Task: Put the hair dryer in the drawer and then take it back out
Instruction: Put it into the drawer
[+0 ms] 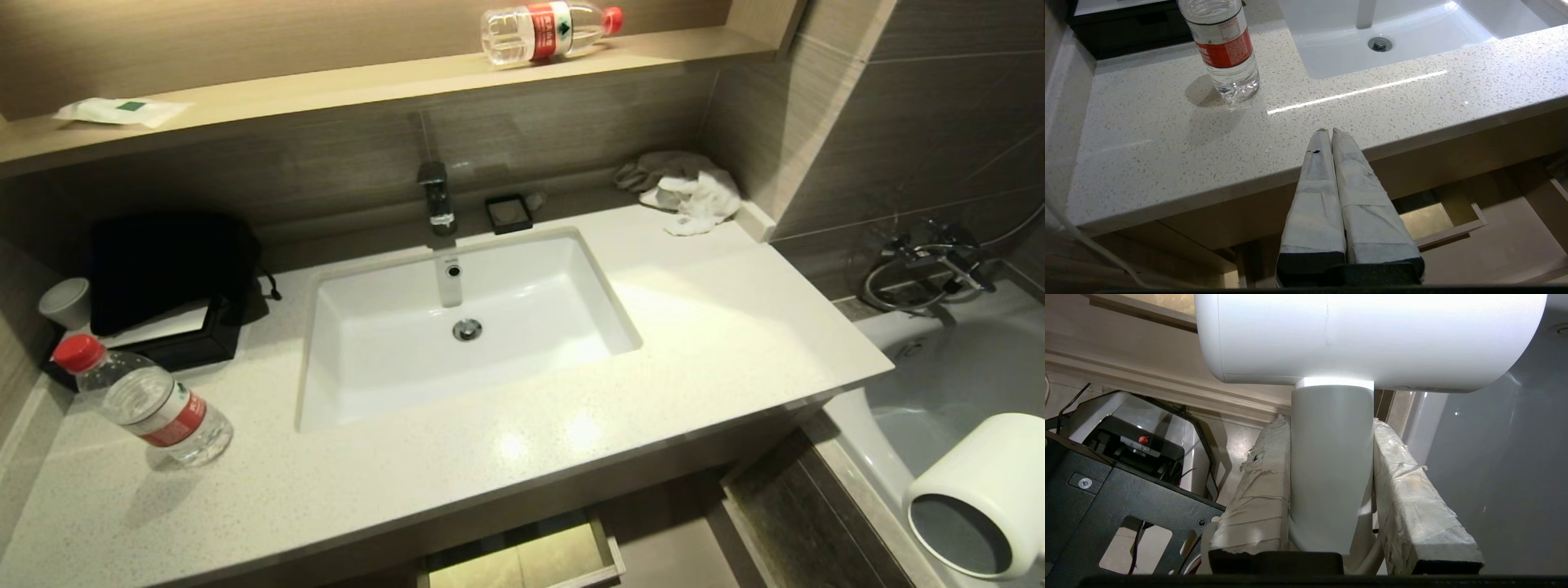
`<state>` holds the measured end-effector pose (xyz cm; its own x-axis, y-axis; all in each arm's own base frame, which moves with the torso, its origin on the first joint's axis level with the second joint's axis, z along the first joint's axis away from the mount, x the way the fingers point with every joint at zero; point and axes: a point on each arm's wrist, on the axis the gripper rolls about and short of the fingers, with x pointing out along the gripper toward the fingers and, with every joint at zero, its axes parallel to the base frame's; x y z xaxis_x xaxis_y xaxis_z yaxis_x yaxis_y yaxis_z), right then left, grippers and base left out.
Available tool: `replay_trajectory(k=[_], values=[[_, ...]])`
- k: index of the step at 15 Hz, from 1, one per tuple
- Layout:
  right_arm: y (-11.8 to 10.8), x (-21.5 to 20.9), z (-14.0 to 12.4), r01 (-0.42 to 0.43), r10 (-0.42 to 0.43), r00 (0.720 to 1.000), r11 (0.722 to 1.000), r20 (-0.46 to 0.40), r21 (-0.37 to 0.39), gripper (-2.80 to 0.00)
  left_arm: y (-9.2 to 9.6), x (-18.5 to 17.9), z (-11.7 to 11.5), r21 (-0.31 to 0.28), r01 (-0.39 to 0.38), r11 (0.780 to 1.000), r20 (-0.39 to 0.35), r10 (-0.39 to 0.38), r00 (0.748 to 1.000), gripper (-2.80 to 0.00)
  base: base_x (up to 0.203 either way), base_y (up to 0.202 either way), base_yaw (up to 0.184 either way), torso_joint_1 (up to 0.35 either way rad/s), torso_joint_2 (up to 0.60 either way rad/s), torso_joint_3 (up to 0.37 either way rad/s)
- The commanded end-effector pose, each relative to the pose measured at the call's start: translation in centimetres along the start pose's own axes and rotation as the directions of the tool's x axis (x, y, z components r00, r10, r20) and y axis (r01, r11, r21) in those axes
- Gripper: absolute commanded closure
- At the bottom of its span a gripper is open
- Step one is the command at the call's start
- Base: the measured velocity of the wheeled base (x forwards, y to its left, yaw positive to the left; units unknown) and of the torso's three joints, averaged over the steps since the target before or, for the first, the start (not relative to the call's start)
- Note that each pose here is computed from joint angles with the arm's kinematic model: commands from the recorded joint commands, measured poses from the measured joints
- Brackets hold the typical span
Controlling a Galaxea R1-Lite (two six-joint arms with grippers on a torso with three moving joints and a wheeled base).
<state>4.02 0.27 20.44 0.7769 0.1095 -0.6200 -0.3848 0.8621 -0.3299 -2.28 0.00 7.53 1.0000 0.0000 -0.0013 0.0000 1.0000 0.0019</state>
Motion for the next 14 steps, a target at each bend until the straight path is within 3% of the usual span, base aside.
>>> replay_trajectory(k=[1,14], values=[[0.12,-0.19,-0.17,0.002,-0.002,1.000,1.000,0.006,-0.004,0.00,0.00,0.00,0.00,0.000,0.000,1.000,0.000,0.000,1.000,0.00,0.000,0.000,0.000,-0.292,0.27,-0.028],[0.53,0.03,-0.91,-0.012,0.012,1.000,1.000,-0.010,-0.005,0.00,0.00,0.00,0.00,0.000,0.000,1.000,0.000,0.000,1.000,0.00,0.000,0.000,0.000,-0.330,0.20,-0.122]])
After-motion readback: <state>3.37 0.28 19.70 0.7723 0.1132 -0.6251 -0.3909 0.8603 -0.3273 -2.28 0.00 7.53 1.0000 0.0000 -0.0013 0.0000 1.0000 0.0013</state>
